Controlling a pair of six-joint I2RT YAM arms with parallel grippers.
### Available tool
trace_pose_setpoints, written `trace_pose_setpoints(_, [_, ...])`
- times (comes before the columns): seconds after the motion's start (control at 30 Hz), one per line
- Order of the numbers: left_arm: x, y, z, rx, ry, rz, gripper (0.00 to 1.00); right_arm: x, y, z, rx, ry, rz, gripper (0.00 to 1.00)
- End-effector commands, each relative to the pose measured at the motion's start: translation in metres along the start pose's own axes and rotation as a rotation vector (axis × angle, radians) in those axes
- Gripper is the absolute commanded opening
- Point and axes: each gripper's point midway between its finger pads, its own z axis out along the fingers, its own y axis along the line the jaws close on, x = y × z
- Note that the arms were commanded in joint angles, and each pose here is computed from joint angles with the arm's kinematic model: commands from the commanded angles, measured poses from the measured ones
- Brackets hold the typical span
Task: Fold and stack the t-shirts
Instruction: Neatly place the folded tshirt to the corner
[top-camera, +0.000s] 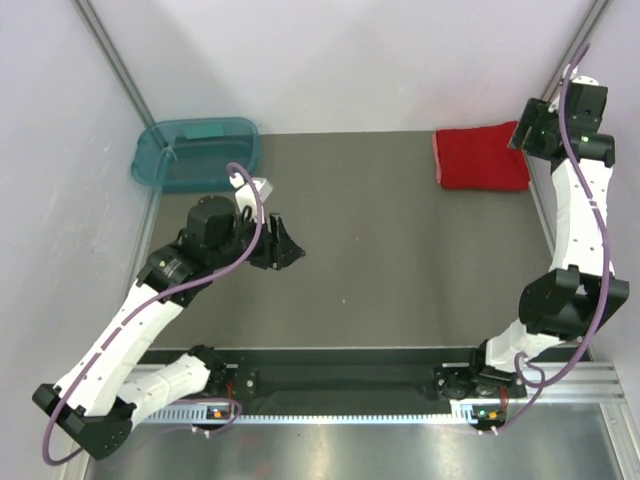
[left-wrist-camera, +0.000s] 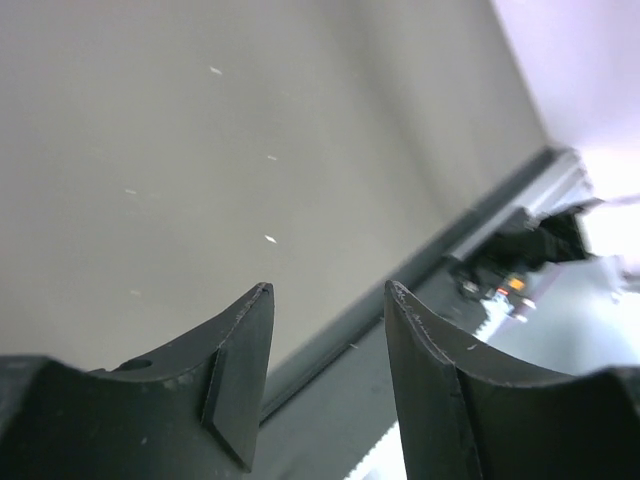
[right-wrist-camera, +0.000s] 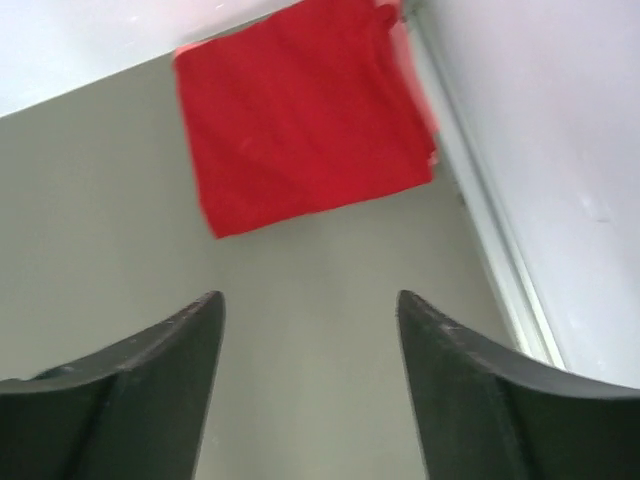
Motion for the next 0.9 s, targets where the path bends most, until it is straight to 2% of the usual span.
trace_pose_setpoints(0.0, [0.003,-0.020,-0.011,0.097,0.002,-0.055,0.53,0.018,0.023,0.001,-0.127,0.031,0.002,0.67])
trace_pose_setpoints(0.03, [0.006,-0.019,-0.010,0.099,0.003,-0.069,0.53,0.030,0.026,0.009,-0.146,0.052,0.016,0.66])
trace_pose_setpoints(0.1, [0.005,-0.022,-0.016,0.115,-0.021,-0.068,0.53,0.032,0.029,0.024,-0.166,0.033,0.025,0.50])
trace_pose_setpoints(0.2, [0.003,-0.023,-0.016,0.122,-0.035,-0.057,0.54,0.033,0.037,0.060,-0.214,-0.007,0.036,0.36])
trace_pose_setpoints(0.4, [-0.014,-0.018,0.003,0.102,-0.059,-0.019,0.53,0.020,0.025,0.149,-0.203,-0.061,0.031,0.18])
trace_pose_setpoints(0.5, [-0.029,-0.017,0.023,0.100,-0.088,-0.028,0.53,0.016,0.001,0.203,-0.156,-0.071,0.061,0.10])
trace_pose_setpoints(0.6, [-0.041,-0.015,0.037,0.096,-0.113,-0.022,0.52,0.008,-0.018,0.228,-0.138,-0.101,0.096,0.06])
trace_pose_setpoints(0.87, [-0.059,0.000,0.076,0.026,-0.109,-0.007,0.52,0.003,-0.049,0.285,-0.146,-0.144,0.194,0.04])
